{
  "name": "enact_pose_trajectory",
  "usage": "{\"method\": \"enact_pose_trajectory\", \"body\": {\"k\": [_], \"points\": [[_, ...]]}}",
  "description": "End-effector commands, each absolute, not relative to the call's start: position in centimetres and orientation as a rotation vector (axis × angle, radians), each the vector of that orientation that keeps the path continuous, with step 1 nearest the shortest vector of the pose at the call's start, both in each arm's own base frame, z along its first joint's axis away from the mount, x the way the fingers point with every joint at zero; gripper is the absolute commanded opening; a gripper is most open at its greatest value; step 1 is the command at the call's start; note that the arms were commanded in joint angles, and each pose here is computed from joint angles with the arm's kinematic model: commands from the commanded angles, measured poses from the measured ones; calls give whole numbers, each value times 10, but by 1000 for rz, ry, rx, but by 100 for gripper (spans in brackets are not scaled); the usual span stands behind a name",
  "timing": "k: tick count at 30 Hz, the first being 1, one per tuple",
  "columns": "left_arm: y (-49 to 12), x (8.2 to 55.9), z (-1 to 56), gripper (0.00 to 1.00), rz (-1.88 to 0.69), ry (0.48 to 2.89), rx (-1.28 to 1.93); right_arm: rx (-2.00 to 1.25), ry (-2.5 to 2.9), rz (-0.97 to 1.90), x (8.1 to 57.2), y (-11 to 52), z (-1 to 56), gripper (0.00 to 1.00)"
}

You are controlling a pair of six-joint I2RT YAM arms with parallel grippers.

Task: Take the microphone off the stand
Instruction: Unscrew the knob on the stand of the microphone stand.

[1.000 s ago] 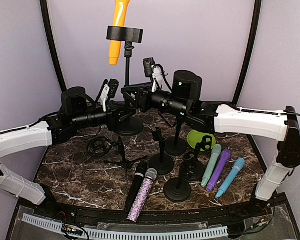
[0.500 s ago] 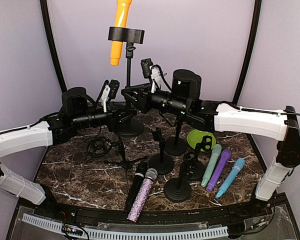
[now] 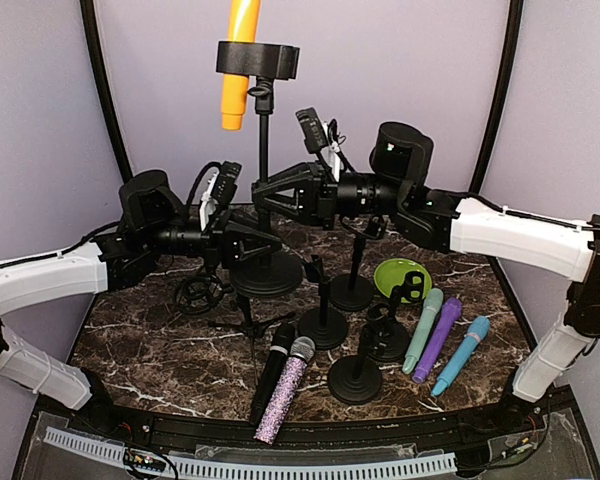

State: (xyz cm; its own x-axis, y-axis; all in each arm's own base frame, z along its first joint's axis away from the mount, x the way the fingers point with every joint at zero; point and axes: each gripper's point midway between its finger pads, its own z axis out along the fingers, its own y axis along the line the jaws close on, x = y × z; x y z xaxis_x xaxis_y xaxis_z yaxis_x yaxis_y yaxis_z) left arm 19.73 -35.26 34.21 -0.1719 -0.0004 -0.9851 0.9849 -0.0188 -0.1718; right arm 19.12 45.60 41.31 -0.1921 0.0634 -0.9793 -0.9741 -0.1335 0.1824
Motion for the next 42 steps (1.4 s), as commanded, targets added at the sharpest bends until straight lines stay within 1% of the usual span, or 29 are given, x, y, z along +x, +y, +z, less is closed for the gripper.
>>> {"method": "enact_pose_trajectory", "body": {"k": [1, 4, 6, 8, 10, 13, 15, 19, 25, 32, 42], "points": [[-347, 182, 387, 0, -1384, 1107, 1183, -1233, 1058, 1576, 161, 433, 450, 8], [-345, 188, 386, 0, -1332, 1116, 1152, -1132, 1101, 1516, 179, 428, 450, 21], [-342, 194, 385, 0, -1279, 1127, 1119, -1029, 1131, 1467, 195, 418, 448, 26], [-339, 199, 386, 0, -1228, 1133, 1085, -930, 1144, 1433, 209, 404, 447, 38], [-335, 206, 387, 0, -1177, 1139, 1039, -849, 1155, 1399, 220, 392, 444, 47], [-331, 210, 387, 0, -1143, 1143, 1014, -777, 1208, 1347, 232, 385, 434, 55], [-330, 213, 386, 0, -1122, 1151, 994, -735, 1250, 1322, 241, 385, 429, 58], [-325, 231, 383, 0, -1045, 1210, 915, -657, 1336, 1268, 254, 391, 420, 60], [-317, 255, 373, 0, -933, 1303, 820, -603, 1392, 1187, 248, 414, 411, 58], [-321, 254, 367, 0, -954, 1311, 839, -622, 1456, 1067, 247, 450, 402, 53], [-325, 252, 363, 0, -978, 1312, 860, -605, 1432, 1056, 247, 465, 409, 51]]}}
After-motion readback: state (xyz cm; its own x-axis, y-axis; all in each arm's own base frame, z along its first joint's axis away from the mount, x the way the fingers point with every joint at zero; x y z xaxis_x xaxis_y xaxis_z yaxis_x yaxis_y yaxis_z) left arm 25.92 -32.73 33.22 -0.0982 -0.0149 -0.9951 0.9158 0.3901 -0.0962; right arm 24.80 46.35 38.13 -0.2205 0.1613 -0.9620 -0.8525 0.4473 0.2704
